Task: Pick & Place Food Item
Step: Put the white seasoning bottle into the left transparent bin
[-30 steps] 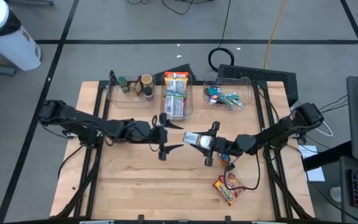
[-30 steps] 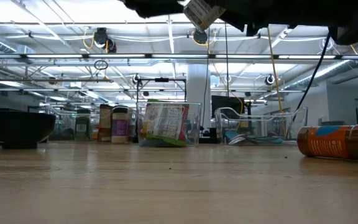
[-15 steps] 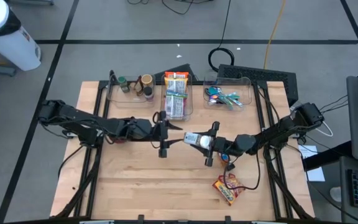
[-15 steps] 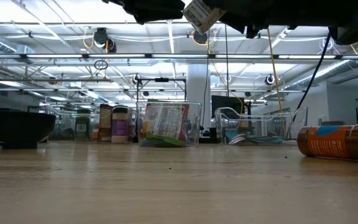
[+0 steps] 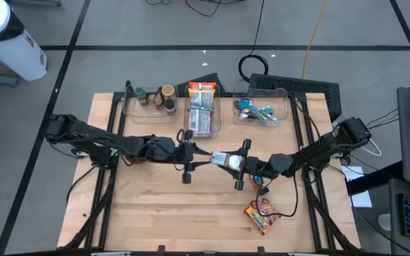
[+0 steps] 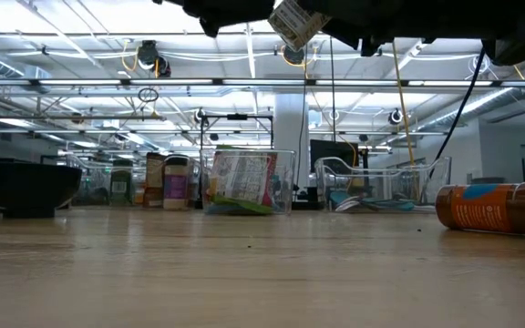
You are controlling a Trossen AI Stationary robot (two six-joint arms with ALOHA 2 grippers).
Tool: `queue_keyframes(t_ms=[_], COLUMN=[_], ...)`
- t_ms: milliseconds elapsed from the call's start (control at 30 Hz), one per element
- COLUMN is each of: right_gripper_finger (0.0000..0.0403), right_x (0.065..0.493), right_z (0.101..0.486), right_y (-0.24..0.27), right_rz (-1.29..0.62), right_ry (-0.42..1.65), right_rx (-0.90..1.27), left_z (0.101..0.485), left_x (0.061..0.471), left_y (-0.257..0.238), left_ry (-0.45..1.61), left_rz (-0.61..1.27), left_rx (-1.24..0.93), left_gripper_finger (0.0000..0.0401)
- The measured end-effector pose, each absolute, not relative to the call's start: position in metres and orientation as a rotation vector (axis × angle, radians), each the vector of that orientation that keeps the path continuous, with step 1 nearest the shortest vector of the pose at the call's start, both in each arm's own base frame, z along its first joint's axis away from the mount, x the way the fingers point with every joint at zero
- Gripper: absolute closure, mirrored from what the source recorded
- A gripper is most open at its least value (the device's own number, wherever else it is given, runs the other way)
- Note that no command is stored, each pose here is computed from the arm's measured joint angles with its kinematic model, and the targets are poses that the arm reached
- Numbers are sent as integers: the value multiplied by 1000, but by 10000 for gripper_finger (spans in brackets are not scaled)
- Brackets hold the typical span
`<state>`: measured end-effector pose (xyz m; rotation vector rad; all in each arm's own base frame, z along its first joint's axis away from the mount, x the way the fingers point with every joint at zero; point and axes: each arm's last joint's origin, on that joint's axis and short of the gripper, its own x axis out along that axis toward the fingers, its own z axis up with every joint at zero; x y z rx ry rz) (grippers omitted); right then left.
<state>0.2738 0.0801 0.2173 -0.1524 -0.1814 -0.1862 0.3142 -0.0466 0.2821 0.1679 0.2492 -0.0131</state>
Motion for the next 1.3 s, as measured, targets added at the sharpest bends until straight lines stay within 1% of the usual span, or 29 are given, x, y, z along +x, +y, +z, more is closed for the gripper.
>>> queue_keyframes(t_ms=[333, 533, 800, 1067, 1167, 1300], right_gripper_finger=[209, 209, 209, 209, 209, 209], right_x=[275, 275, 276, 277, 277, 277], right_z=[217, 218, 218, 216, 216, 216], right_y=[80, 81, 81, 80, 79, 79], right_rz=[-188, -186, -180, -179, -181, -181], right_ry=[-169, -170, -164, -153, -154, -153], right_rx=[-159, -160, -161, -139, -134, -134], left_z=[250, 253, 268, 283, 284, 285], left_x=[336, 335, 325, 316, 316, 316], left_y=[-50, -50, -48, -47, -48, -49], left_ry=[306, 295, 268, 223, 216, 203], left_rz=[-14, -17, -27, -45, -73, -86], left_rx=[171, 185, 280, 257, 252, 229], left_gripper_finger=[268, 268, 268, 265, 248, 204])
